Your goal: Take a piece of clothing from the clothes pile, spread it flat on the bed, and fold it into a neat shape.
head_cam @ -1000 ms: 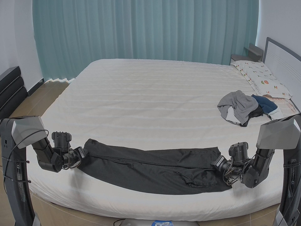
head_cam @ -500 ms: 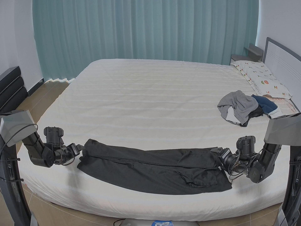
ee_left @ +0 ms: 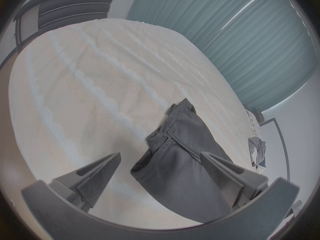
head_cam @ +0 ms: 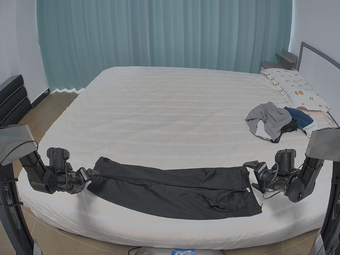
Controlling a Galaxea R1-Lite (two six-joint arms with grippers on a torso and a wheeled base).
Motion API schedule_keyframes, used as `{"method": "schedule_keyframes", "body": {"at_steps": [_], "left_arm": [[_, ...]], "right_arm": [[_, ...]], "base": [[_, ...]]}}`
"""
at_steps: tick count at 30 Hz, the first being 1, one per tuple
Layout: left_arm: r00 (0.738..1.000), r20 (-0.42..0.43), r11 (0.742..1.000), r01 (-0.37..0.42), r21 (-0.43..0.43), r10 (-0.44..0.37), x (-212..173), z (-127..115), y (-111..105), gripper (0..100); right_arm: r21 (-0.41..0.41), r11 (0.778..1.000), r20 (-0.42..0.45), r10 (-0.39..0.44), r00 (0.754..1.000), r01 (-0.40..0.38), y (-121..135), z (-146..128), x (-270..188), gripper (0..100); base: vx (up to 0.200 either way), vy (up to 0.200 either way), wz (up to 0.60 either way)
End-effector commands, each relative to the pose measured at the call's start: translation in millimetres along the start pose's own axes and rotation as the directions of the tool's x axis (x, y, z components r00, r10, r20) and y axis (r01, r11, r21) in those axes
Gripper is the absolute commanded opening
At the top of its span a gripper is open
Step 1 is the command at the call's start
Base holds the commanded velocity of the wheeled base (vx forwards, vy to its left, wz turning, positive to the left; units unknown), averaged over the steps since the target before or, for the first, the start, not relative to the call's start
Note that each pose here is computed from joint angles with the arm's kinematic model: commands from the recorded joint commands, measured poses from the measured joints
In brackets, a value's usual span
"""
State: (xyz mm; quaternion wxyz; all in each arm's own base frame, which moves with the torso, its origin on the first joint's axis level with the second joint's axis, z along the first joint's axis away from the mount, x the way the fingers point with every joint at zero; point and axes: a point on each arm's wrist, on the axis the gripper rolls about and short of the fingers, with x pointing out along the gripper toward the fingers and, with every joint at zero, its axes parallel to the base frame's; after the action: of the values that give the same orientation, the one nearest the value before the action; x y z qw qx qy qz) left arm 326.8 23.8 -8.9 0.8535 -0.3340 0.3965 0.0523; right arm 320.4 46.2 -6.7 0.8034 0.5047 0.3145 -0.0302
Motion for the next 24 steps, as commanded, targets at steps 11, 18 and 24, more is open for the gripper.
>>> {"method": "schedule_keyframes", "body": {"at_steps": [11,18,24], "left_arm": [[0.999,-0.019,0.999,-0.040,0.023,0.041,12.9,-9.5,2.0,0],[0.998,-0.034,0.997,-0.060,0.049,0.062,10.6,-14.3,7.4,0],[0.993,-0.032,0.992,-0.114,0.058,0.116,4.3,-20.1,14.5,0]], "right_arm": [[-0.011,1.000,-0.003,0.004,1.000,-0.004,-0.6,-2.3,1.1,100],[-0.012,1.000,-0.001,0.000,1.000,0.000,-2.7,-2.9,2.4,100],[-0.012,1.000,-0.003,0.001,1.000,-0.001,-2.6,-3.0,2.0,100]], "base": [[0.000,0.000,0.00],[0.000,0.000,0.00],[0.000,0.000,0.00]]}}
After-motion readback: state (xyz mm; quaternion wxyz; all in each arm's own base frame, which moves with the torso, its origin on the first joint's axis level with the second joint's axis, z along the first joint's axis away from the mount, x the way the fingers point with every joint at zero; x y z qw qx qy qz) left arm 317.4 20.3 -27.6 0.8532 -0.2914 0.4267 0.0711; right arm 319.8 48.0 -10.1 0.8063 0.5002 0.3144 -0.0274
